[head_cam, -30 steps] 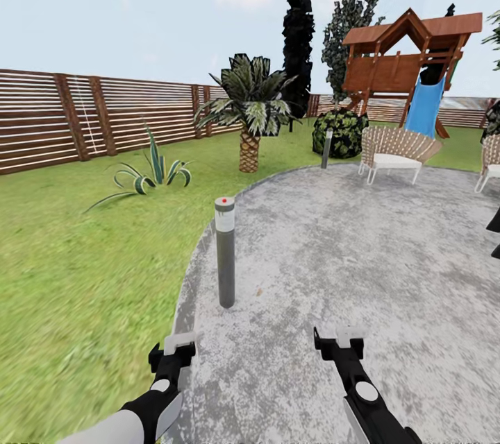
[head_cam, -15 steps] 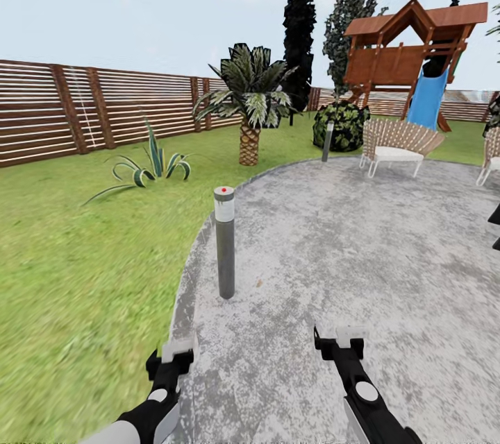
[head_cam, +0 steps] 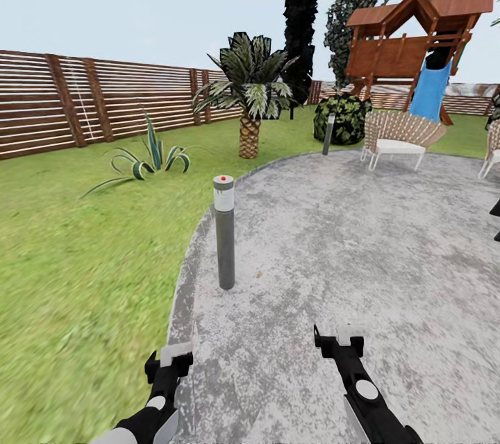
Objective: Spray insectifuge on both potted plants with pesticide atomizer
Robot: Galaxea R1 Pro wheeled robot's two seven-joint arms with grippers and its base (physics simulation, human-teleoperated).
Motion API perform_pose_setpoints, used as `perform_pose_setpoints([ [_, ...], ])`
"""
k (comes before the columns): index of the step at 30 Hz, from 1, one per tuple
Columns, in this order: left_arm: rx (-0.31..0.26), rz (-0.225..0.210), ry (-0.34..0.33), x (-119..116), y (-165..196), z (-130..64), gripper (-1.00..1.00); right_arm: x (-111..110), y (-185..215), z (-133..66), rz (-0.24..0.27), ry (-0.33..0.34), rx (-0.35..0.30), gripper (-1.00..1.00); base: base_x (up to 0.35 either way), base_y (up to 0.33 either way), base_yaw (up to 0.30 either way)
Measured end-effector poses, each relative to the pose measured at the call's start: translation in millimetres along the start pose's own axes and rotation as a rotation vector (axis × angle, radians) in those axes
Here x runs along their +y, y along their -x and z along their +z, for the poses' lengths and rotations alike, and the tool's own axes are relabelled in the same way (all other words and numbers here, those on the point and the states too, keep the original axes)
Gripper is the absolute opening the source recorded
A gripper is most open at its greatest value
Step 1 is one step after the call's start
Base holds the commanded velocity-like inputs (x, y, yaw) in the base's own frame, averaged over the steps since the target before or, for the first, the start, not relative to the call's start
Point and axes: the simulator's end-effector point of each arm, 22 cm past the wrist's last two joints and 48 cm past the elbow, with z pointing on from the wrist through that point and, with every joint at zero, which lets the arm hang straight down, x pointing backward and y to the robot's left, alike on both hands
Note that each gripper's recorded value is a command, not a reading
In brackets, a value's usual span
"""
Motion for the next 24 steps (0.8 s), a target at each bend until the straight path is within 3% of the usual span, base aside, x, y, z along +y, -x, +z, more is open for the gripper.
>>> perform_pose_setpoints([
  [5, 0.008, -0.001, -0.001, -1.3, -15.6, 3.4, 1.0, 1.0, 8.7, 3.5, 0.006, -0.001, -0.032, 1.0, 0.0, 0.0, 0.0],
  [24, 0.017, 0.001, 0.001, -0.4, -60.1, 14.9, 1.0, 8.4, -37.6, 10.5, -0.004, 0.005, -0.002, 1.0, 0.0, 0.0, 0.0],
])
